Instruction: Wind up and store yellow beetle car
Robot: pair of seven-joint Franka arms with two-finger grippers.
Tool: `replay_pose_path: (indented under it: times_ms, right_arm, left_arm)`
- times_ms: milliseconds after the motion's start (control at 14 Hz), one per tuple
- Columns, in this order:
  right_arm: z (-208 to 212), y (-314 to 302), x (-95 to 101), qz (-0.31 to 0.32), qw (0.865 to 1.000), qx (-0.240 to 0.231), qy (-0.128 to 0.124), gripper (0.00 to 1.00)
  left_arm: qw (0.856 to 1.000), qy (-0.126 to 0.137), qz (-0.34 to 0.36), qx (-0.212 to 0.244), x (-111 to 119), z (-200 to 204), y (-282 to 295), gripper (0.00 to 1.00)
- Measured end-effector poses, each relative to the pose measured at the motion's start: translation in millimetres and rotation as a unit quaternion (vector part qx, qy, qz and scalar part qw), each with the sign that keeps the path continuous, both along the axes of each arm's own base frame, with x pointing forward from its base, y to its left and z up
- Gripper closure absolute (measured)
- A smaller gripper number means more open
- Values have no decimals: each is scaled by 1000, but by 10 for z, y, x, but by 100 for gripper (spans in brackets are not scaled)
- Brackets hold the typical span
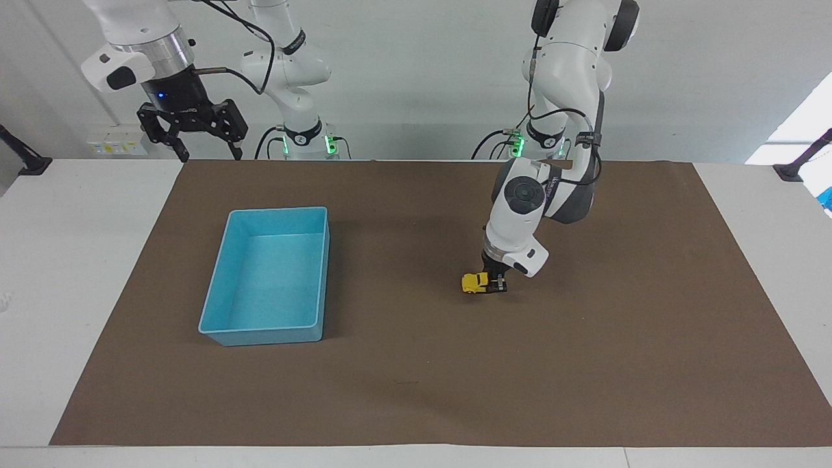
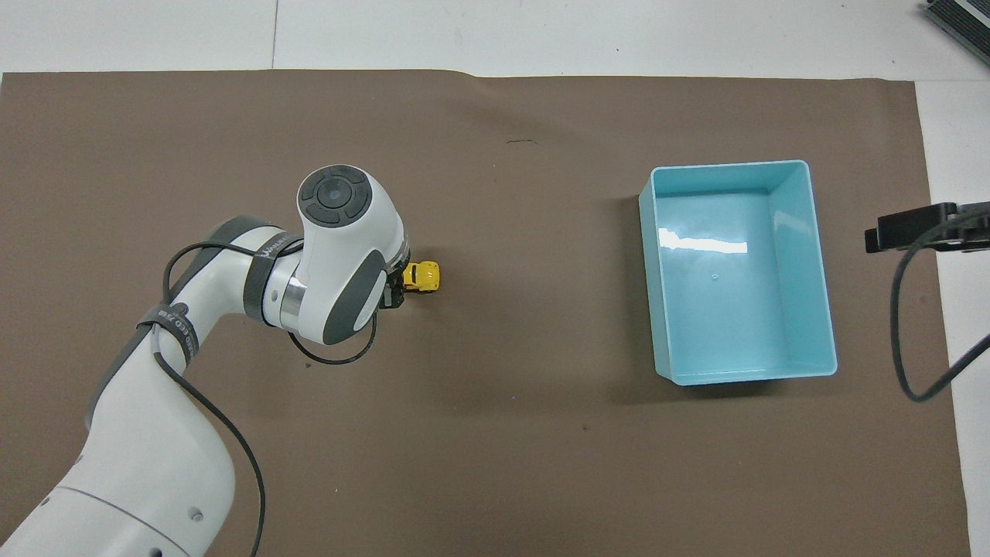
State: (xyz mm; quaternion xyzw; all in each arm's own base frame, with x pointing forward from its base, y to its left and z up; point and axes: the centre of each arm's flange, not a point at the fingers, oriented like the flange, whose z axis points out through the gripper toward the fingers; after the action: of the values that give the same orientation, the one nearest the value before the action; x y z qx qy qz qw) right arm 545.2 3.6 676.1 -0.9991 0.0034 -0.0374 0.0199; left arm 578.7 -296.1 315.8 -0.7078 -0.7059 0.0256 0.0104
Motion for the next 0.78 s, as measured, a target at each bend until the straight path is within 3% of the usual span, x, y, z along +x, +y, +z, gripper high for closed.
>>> replay_pose_path:
  times_ms: [427, 499, 784]
  right_arm:
    - [0, 0, 0, 0, 1000, 0, 0, 0]
    - [0, 0, 0, 0, 1000, 0, 0, 0]
    - [0, 0, 0, 0, 1000, 0, 0, 0]
  left_arm:
    - [1000, 0, -2, 1, 8, -1, 40, 56]
    - [1000, 1, -11, 4, 13, -35, 61, 49]
    - [999, -5, -32, 7, 105, 2, 235, 4]
